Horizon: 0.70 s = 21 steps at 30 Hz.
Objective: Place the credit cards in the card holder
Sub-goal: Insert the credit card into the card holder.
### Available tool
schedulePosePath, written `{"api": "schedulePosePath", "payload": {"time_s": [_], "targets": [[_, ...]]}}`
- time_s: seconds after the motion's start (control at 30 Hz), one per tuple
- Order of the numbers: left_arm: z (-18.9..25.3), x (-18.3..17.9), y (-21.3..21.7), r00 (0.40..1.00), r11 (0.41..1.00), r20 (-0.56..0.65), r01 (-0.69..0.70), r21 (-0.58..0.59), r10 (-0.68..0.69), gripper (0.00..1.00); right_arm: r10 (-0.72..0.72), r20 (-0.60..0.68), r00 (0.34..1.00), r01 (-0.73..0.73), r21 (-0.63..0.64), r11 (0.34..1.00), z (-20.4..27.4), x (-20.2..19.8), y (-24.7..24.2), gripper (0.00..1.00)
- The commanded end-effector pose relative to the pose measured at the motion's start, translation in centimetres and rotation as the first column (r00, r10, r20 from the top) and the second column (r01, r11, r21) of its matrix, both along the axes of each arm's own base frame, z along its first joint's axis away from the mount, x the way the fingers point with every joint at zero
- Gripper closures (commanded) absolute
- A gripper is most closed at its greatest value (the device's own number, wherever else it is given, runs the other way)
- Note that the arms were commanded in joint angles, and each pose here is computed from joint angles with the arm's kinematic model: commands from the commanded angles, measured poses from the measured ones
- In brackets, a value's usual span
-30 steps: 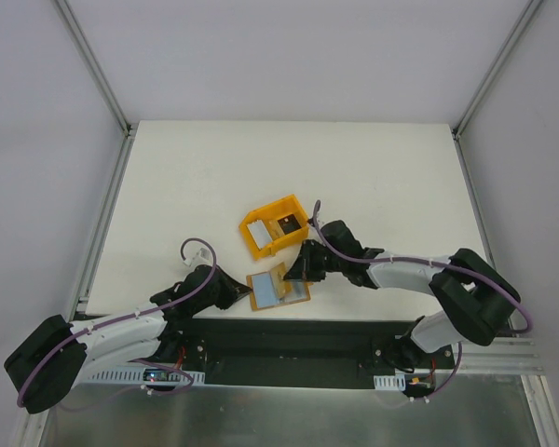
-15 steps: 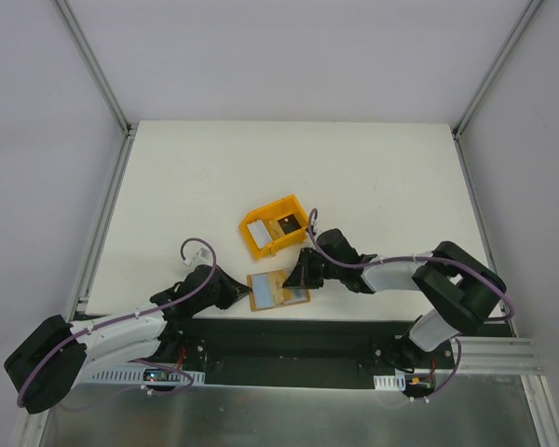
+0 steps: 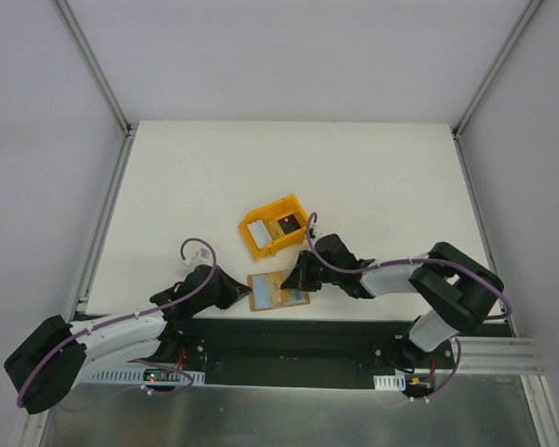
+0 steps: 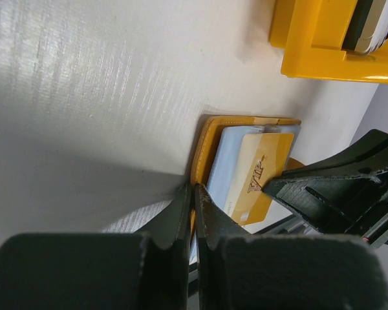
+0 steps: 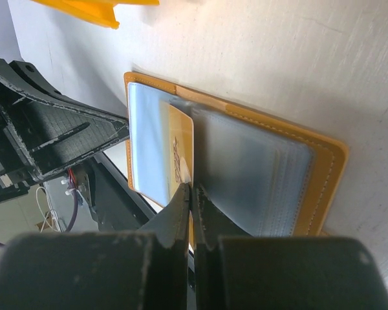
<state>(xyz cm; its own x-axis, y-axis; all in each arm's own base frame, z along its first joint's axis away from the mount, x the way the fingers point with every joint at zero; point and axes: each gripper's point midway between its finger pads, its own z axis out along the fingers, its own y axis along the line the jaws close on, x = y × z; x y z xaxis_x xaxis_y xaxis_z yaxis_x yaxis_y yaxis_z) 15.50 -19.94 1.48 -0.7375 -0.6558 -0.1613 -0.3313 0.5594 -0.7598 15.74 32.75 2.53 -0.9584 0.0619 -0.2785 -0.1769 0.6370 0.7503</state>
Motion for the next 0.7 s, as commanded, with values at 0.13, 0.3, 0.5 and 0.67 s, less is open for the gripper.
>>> {"api": "schedulePosePath", "payload": {"time_s": [0.13,0.3,0.5,0.67], "targets": [[-2.9,-1.6,1.8,0.997,0.999,-0.074,-0.024,0.037,0.026,1.00,-0.066,0.020,0.998,0.067,-0.069,0.995,-1.3,0.6,-0.1,0.99],[-2.5,-1.2,1.8,0.997,0.998,-0.060,-0.054,0.016,0.055,1.00,-0.092,0.004,0.996,0.092,-0.076,0.993,-1.5,-0.6,0.9,0.98],[-2.4,-1.1,1.7,0.996,0.998,-0.060,-0.068,0.016,0.069,1.00,-0.091,0.004,0.996,0.091,-0.061,0.994,-0.9,-1.1,2.8,0.97],[-2.9,-1.4,1.9,0.995,0.997,-0.078,-0.068,0.026,0.070,1.00,-0.078,0.029,0.997,0.080,-0.092,0.993,-1.0,-1.0,2.7,0.91]]}}
